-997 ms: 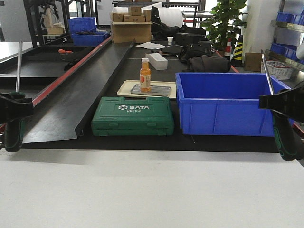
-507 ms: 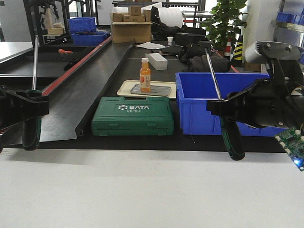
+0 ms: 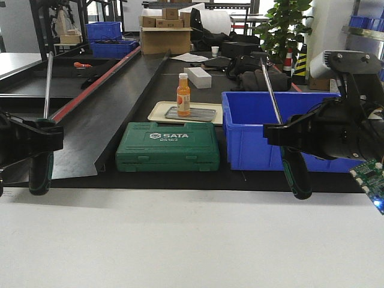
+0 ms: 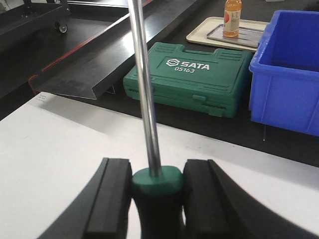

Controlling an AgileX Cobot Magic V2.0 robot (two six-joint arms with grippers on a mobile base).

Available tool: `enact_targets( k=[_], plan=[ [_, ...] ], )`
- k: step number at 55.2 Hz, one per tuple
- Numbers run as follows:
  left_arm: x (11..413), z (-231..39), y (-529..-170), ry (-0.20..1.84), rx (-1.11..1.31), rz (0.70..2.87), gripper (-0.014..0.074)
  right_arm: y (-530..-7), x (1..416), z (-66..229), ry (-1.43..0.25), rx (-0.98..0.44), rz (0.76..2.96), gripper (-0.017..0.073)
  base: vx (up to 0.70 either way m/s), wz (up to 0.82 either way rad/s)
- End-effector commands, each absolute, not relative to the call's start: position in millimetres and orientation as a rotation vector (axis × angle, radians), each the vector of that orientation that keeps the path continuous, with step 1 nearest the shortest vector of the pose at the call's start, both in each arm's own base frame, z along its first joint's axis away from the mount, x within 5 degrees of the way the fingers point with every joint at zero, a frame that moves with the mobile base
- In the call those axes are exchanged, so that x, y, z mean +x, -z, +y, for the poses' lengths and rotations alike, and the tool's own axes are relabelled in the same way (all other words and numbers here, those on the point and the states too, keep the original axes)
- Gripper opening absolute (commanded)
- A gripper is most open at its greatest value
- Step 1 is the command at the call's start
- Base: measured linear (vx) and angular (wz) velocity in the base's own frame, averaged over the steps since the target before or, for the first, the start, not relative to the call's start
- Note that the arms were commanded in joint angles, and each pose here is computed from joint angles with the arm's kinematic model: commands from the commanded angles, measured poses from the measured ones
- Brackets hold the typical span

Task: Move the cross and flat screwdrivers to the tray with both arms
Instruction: 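Hold both screwdrivers raised while the base starts moving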

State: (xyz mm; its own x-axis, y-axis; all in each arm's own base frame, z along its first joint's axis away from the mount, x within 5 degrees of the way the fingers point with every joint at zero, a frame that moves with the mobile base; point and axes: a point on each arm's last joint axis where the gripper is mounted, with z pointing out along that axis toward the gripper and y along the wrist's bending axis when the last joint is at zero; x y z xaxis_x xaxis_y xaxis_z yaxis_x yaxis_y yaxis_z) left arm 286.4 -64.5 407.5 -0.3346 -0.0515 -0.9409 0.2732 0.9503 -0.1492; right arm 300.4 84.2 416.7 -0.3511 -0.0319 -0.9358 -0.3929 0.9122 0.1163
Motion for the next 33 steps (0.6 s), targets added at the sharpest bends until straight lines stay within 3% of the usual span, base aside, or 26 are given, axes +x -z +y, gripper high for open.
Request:
enact_targets(
  k=[1, 33],
  plan=[
    [277.9, -62.2, -435.0, 0.34, 0.126, 1.748, 0.0003, -445.3, 292.9, 79.6, -0.366, -0.271, 1.764, -0.0008, 0.0, 0.0],
    [277.9, -62.1, -435.1, 0.339, 0.126, 1.747, 0.0003, -444.5, 292.5, 80.1, -0.373, -0.275, 1.773, -0.0008, 0.0, 0.0]
  ],
)
